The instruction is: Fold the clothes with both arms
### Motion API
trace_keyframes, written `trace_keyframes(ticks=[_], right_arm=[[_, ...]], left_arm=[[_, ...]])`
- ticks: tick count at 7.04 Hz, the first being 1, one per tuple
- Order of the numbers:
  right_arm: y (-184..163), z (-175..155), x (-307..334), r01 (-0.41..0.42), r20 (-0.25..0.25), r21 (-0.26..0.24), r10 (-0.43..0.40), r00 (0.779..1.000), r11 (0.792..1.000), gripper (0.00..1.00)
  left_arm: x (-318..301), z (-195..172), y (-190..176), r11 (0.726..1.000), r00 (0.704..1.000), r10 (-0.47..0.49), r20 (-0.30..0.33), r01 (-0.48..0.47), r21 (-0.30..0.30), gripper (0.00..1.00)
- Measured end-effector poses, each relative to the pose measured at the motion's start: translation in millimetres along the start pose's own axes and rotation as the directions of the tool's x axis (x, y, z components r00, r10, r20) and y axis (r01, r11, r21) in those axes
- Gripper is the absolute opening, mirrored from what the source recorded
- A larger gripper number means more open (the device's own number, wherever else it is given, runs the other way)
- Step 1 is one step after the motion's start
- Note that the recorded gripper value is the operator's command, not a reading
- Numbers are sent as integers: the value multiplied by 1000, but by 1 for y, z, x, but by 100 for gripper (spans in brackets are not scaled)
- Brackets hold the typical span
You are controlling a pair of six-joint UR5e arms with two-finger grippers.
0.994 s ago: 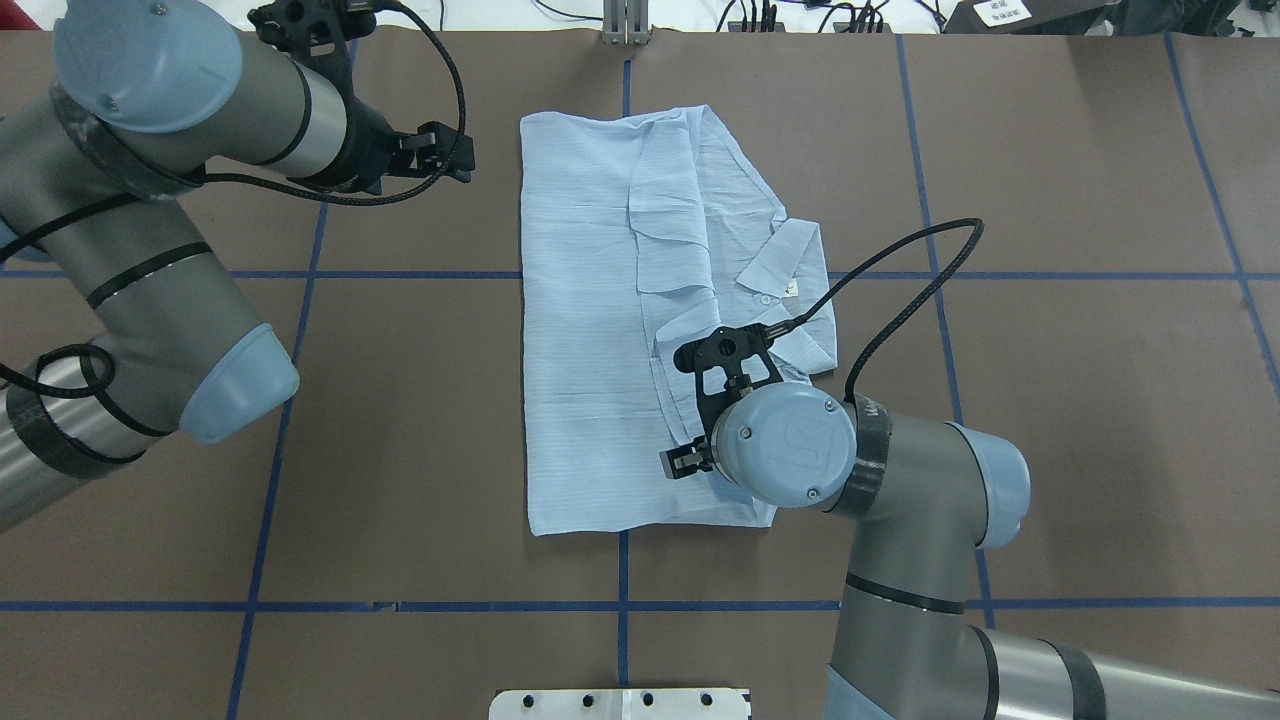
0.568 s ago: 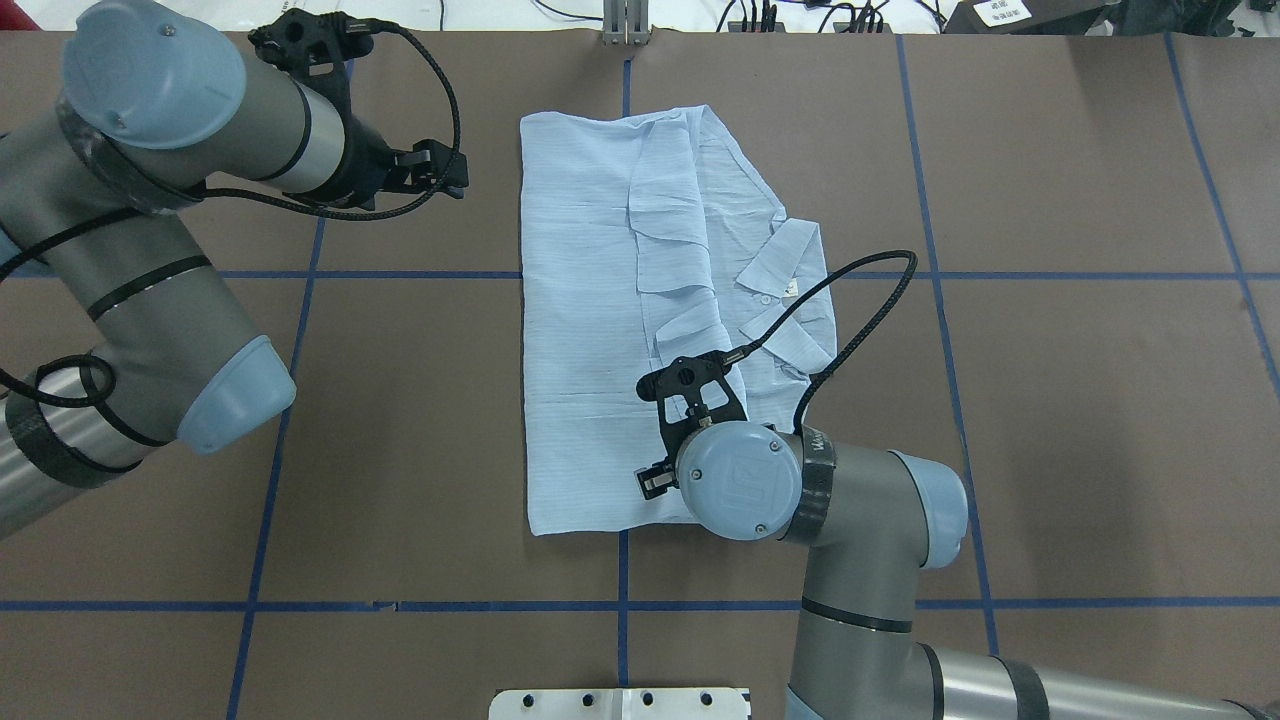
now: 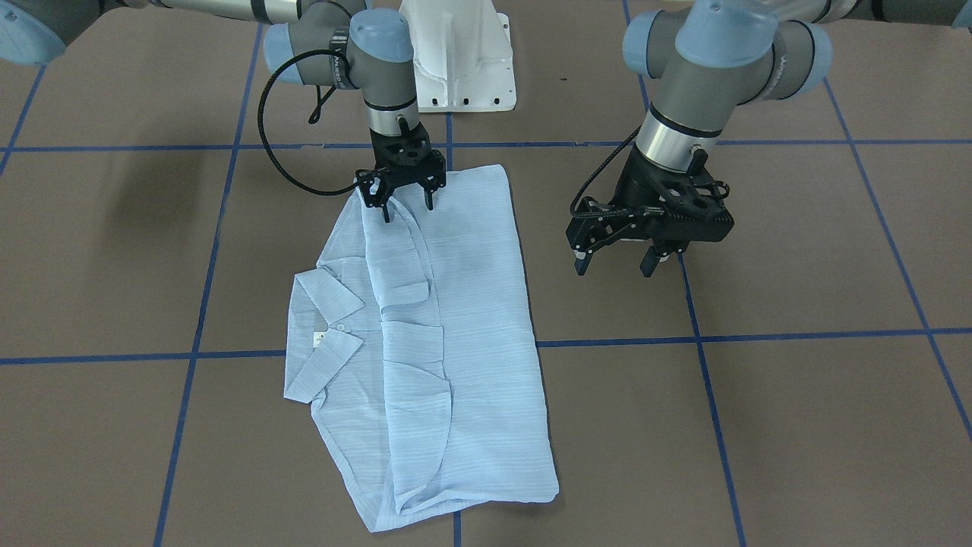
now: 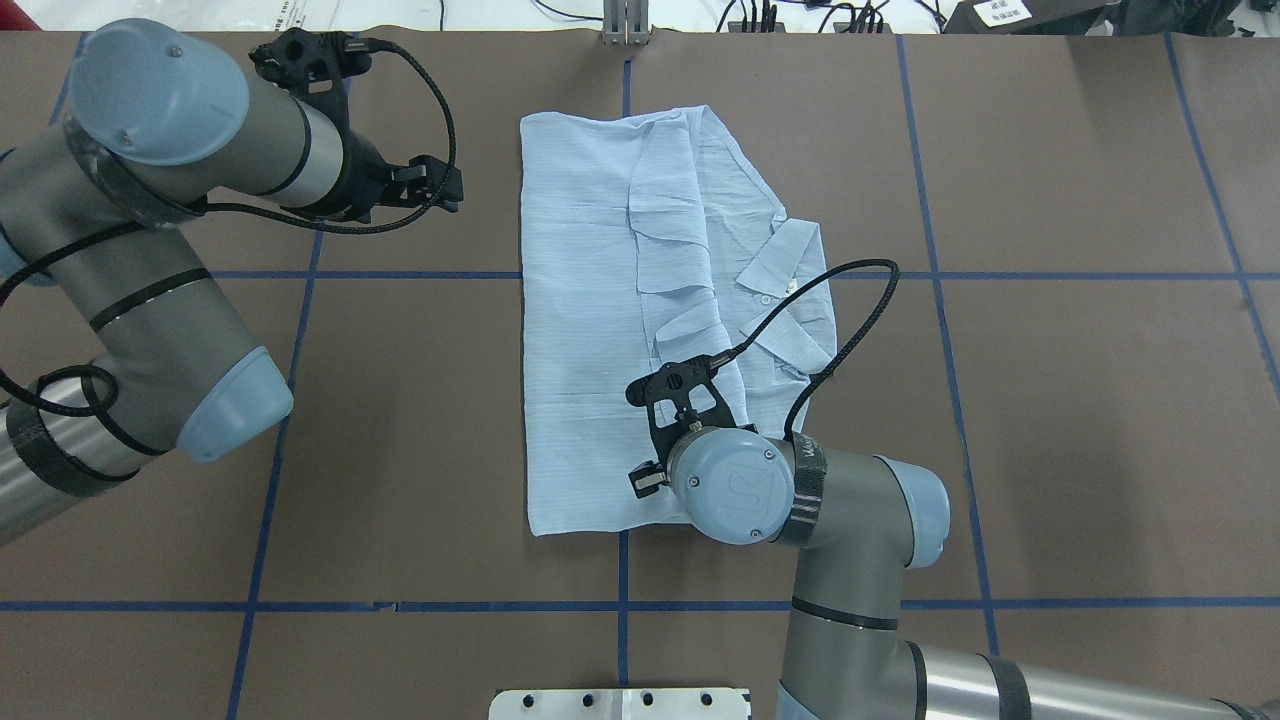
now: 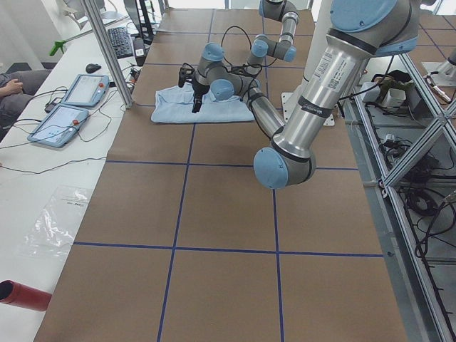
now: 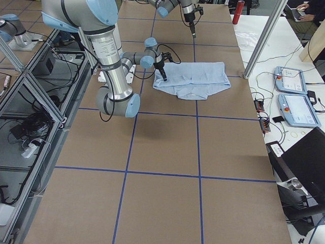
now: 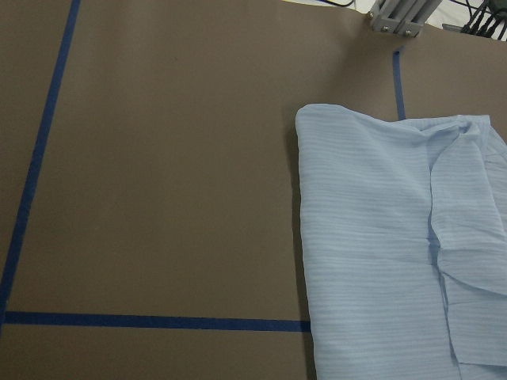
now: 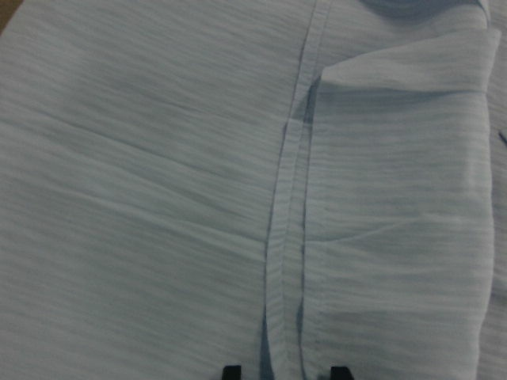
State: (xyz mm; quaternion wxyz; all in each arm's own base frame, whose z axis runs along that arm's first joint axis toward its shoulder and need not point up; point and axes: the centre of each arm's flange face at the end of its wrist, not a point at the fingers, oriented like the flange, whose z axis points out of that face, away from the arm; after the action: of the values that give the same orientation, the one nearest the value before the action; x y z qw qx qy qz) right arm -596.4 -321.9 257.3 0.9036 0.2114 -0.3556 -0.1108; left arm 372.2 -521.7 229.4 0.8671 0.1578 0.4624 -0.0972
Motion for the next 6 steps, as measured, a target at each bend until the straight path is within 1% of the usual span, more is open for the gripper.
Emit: trace_keyframes(ticks=[3, 4, 5, 6], right_arm=[[-3, -5, 7, -1, 0, 6, 1, 1000, 1000, 46], [-3, -3, 10, -2, -5, 5, 2, 1000, 1000, 42], [-3, -2, 10, -2, -7, 3, 2, 1000, 1000, 30], [-3, -2, 11, -2, -8, 2, 2, 1000, 1000, 8]], left_arm=[[2, 4, 6, 1000, 1000, 5, 0, -5, -10, 100], [3, 8, 8, 1000, 1000, 6, 3, -6, -16, 100], [2, 11, 9, 1000, 1000, 6, 6, -6, -20, 100], [2, 13, 10, 1000, 1000, 6, 9, -6, -22, 100]])
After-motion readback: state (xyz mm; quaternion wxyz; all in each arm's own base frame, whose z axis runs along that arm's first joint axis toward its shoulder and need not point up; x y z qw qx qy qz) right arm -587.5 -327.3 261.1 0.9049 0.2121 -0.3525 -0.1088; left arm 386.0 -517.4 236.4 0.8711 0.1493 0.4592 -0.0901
